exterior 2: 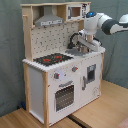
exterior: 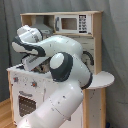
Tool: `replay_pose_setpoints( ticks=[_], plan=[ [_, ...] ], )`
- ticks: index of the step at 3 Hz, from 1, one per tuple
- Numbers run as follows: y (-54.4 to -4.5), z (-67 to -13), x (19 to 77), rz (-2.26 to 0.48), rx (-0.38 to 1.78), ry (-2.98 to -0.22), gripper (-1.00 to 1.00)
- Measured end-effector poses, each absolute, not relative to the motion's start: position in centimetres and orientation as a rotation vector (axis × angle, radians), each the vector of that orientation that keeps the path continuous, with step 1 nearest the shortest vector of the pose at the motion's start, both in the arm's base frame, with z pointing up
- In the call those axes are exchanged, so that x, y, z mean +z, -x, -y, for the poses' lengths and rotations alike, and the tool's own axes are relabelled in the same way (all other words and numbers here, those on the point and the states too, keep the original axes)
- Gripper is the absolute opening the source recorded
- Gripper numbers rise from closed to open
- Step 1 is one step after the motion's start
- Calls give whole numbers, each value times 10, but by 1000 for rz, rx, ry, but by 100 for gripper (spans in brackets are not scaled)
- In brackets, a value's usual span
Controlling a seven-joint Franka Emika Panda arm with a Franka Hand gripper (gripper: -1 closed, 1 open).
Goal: Play with the kitchen
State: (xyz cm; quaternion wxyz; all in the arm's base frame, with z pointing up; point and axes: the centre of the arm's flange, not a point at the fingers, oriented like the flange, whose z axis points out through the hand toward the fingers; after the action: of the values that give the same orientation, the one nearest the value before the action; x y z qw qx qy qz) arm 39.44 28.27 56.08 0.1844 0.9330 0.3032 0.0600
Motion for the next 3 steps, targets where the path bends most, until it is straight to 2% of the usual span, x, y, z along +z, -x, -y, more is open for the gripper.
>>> replay_pose_setpoints(
  ticks=[2,3],
  plan=[
    [-409,-245,582,-693,289,-2741,-100],
    [-429,-201,589,-568,278,-2811,-100]
  ],
)
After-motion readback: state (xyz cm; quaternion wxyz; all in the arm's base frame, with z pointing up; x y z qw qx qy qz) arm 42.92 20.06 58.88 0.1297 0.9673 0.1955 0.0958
